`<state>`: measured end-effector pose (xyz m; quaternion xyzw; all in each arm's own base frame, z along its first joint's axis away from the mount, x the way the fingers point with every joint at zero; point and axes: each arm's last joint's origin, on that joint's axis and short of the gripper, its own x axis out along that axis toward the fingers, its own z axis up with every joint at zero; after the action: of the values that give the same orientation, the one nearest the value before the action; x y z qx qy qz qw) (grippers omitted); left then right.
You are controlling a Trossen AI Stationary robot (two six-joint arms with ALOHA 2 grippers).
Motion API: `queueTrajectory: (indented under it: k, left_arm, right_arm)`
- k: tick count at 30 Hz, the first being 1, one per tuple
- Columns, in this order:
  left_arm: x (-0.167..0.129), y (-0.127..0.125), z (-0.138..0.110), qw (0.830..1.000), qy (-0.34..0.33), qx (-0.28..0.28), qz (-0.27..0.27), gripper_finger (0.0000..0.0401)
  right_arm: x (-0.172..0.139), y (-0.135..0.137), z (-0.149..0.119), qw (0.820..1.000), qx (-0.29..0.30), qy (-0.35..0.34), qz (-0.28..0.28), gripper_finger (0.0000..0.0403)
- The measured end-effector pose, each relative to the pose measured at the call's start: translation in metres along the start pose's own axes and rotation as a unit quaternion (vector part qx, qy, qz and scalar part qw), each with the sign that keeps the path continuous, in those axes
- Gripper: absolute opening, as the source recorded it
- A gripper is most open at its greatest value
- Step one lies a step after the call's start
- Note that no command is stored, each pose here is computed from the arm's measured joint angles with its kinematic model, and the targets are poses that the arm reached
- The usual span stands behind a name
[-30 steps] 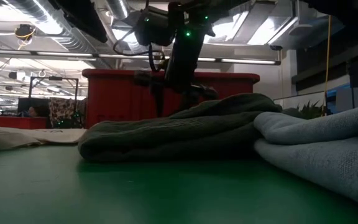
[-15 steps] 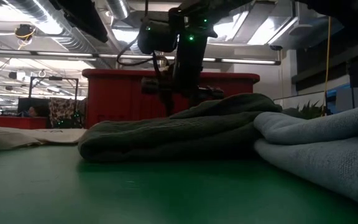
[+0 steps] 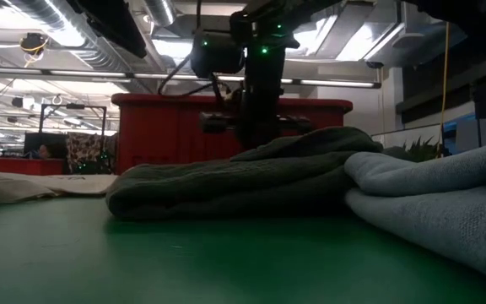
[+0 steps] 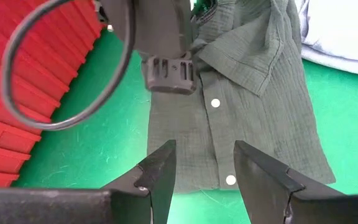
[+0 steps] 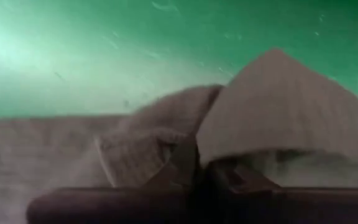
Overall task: Fold Laundry from Bin
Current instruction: Fold the green shirt
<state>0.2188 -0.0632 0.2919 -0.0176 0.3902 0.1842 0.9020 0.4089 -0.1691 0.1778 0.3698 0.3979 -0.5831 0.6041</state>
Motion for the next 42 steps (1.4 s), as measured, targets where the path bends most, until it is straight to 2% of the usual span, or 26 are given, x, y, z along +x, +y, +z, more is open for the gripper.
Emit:
queueTrajectory:
  k: [8,12,20,31,42]
  left_arm:
    - [0.0,0.0,0.0,1.0,0.0,0.0,0.0,0.0155]
    - [0.0,0.0,0.0,1.0,0.0,-0.001,0.0,0.0155]
    - [0.007,-0.004,-0.001,1.0,0.01,-0.022,0.006,0.0155]
    - [0.058,-0.025,-0.019,0.998,0.03,0.001,0.051,0.0155]
    - [0.104,-0.036,-0.018,0.996,0.027,-0.02,0.077,0.0155]
  right_arm:
    - [-0.015,-0.017,-0.001,0.997,-0.043,0.01,-0.062,0.0007]
    - [-0.029,-0.025,0.002,0.995,-0.062,0.008,-0.072,0.0009]
    - [-0.043,-0.039,0.003,0.982,-0.156,0.025,-0.106,0.0013]
    - [-0.043,-0.041,0.002,0.951,-0.285,0.048,-0.112,0.0018]
    - [-0.045,-0.047,-0.001,0.936,-0.319,0.084,-0.123,0.002]
